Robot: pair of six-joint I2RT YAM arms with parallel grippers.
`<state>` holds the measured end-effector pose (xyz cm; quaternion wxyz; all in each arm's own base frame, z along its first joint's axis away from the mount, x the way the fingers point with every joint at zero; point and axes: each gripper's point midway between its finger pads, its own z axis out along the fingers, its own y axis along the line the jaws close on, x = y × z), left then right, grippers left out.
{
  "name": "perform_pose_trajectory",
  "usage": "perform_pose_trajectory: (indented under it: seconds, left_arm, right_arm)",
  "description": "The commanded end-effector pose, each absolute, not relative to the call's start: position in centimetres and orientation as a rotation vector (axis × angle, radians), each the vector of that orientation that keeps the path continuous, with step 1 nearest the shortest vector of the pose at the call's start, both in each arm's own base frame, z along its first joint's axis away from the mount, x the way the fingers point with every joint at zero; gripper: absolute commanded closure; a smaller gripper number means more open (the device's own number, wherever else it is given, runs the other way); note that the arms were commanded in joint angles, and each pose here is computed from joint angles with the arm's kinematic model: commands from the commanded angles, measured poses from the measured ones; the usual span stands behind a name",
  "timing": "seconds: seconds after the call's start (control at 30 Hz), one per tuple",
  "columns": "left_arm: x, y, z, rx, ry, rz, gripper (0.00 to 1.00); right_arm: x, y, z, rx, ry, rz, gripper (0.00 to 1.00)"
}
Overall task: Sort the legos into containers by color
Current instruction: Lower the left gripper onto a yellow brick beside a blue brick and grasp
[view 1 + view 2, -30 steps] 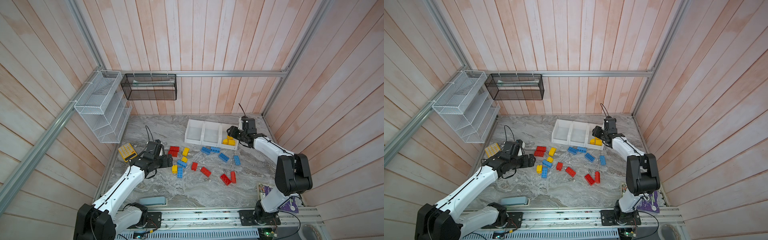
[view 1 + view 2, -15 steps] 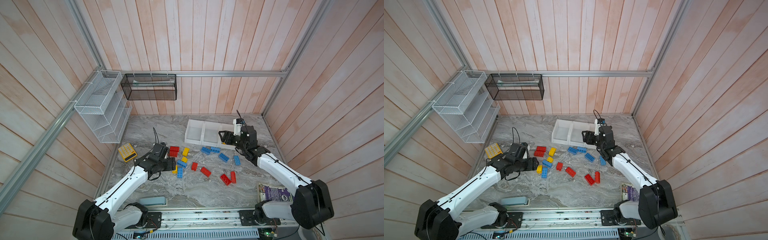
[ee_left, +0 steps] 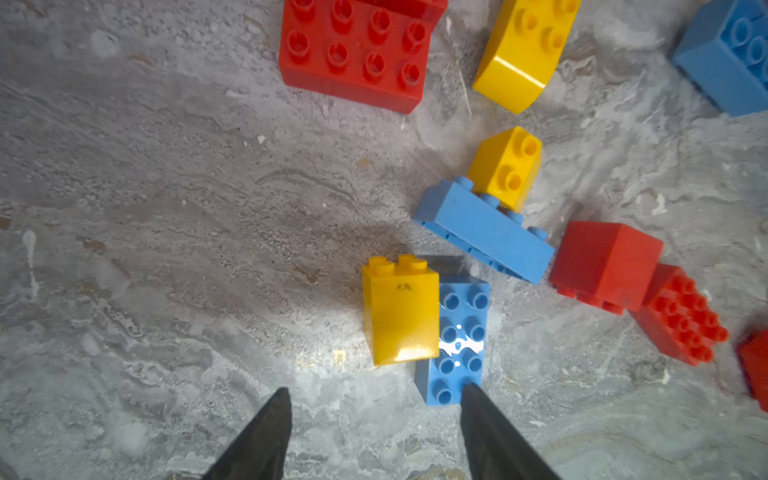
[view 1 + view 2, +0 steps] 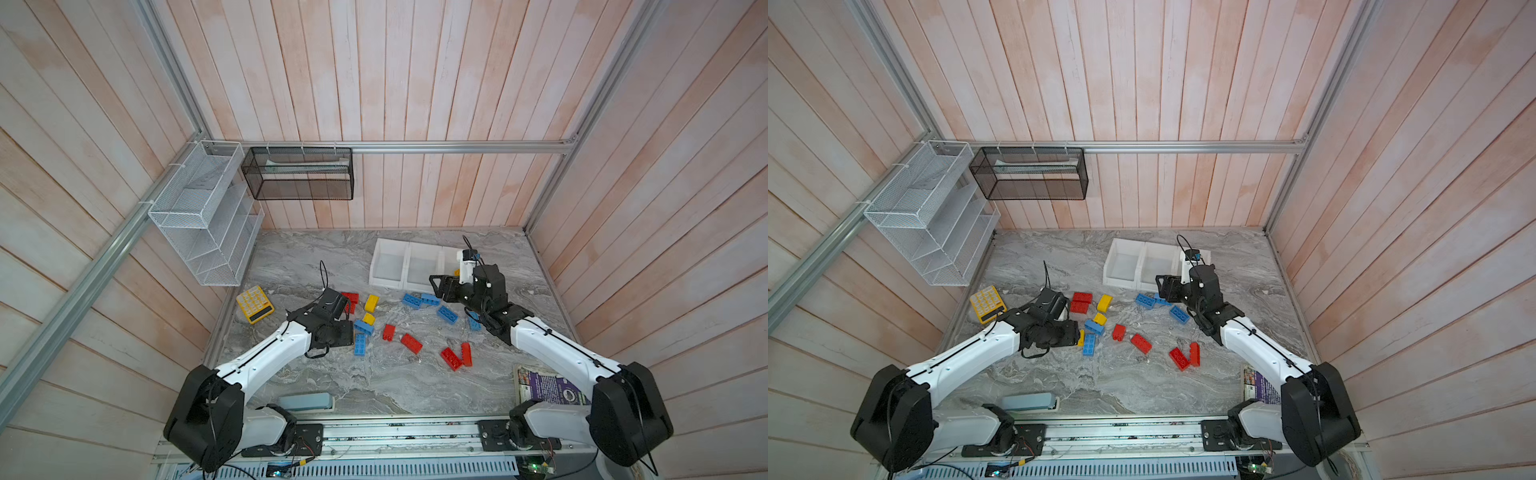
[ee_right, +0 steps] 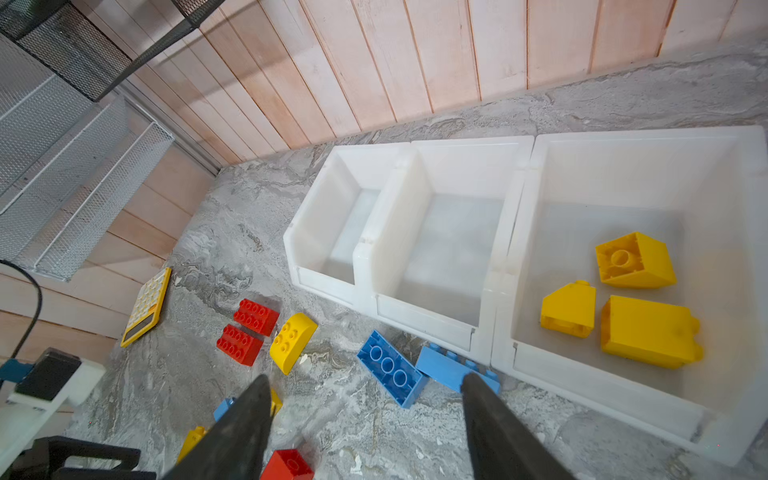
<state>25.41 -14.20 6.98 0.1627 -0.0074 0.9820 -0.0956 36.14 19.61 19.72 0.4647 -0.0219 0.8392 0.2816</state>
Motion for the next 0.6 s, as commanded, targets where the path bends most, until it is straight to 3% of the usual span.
perform_pose_trajectory:
  seconds: [0.0, 0.17, 0.43, 0.57]
  left_arm:
    - [27.0, -14.9, 7.5, -0.037, 2.769, -0.260, 0.36]
    - [27.3, -15.0, 6.4, -0.035, 2.806, -0.227, 0.41]
    - [27.9, -15.5, 5.7, -0.031, 2.821, -0.213, 0.30]
    - [27.9, -15.3, 5.3, -0.032, 2.837, -0.186, 0.32]
  right_arm:
    - [36.1, 19.2, 19.4, -0.052, 2.048, 0.664, 0.28]
    - [36.0, 19.2, 19.0, -0.050, 2.048, 0.667, 0.28]
    - [36.1, 19.4, 18.1, -0.050, 2.065, 0.676, 0.28]
    - [36.1, 19.5, 17.8, -0.050, 2.077, 0.675, 0.29]
